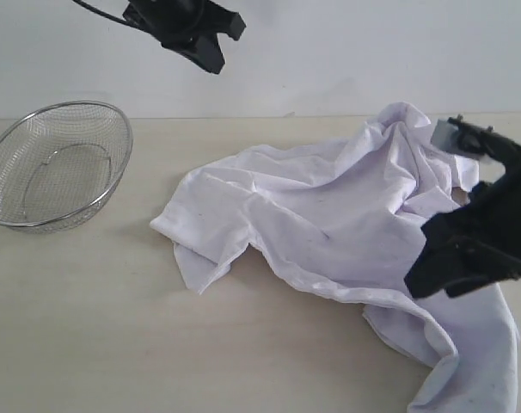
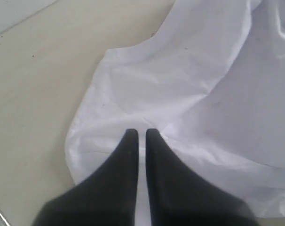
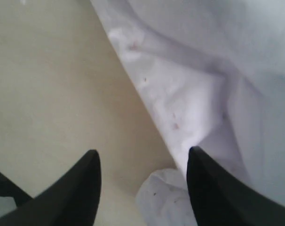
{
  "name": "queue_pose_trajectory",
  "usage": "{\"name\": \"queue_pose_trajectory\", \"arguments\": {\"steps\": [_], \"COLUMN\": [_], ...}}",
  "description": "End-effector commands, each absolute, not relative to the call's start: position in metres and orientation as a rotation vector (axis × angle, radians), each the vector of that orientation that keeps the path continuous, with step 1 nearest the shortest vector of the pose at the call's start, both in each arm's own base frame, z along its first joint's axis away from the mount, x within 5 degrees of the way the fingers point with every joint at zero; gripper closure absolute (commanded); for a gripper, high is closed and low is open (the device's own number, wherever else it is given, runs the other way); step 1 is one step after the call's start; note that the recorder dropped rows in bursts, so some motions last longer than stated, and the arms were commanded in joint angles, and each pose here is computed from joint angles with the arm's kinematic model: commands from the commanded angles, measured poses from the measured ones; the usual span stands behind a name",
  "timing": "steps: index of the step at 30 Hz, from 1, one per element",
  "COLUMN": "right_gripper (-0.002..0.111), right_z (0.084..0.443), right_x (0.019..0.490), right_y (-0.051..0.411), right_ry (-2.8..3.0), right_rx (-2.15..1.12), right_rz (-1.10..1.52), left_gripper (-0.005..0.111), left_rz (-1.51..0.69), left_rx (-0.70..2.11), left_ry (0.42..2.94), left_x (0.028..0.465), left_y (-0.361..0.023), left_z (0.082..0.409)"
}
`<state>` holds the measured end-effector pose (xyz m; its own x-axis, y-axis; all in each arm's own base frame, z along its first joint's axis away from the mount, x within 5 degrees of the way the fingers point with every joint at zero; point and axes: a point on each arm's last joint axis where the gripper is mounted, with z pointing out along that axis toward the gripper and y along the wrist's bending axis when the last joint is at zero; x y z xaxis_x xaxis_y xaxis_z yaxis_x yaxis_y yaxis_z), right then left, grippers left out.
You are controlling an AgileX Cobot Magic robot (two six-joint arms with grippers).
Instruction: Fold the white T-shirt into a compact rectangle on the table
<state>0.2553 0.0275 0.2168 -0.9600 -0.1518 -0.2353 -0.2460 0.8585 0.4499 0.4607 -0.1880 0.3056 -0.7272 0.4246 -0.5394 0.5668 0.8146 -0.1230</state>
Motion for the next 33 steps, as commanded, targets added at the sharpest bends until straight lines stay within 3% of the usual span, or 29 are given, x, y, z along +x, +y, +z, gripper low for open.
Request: {"name": "queue_pose_trajectory", "arguments": {"steps": [1,5,11,15,19,26,28,31,33], "right_gripper": [0.06,0.06,0.06,0.06,0.06,0.06,0.07,0.108,0.108], "right_z": [0.207,0.215,0.196,0.185,0.179,0.155,0.152,0.152,0.152], "right_x": [0.236,0.229,0.223,0.222,0.223,0.226,0.226,0.221,0.217], "right_y": [0.031,0.03,0.045,0.053,0.047,0.05,0.056,0.067,0.076], "right_ry": [2.818,2.788,2.78,2.743,2.721,2.829,2.833,2.849,2.859], "right_rx": [-0.258,-0.291,-0.407,-0.392,-0.332,-0.296,-0.319,-0.389,-0.449], "right_rz": [0.765,0.712,0.556,0.423,0.318,0.351,0.355,0.381,0.398], "left_gripper": [0.102,0.102,0.102,0.102,0.102,0.102,0.102,0.102,0.102], "left_rz": [-0.403,-0.415,-0.656,-0.635,-0.61,-0.566,-0.554,-0.547,-0.546], "left_rx": [0.727,0.693,0.658,0.681,0.688,0.671,0.657,0.642,0.636], "left_ry": [2.462,2.468,2.424,2.434,2.442,2.352,2.329,2.325,2.326], "left_x": [0.441,0.433,0.411,0.39,0.355,0.278,0.263,0.249,0.244], "left_y": [-0.181,-0.167,-0.151,-0.142,-0.127,-0.107,-0.102,-0.098,-0.097], "left_z": [0.338,0.348,0.37,0.377,0.389,0.401,0.4,0.392,0.39]}}
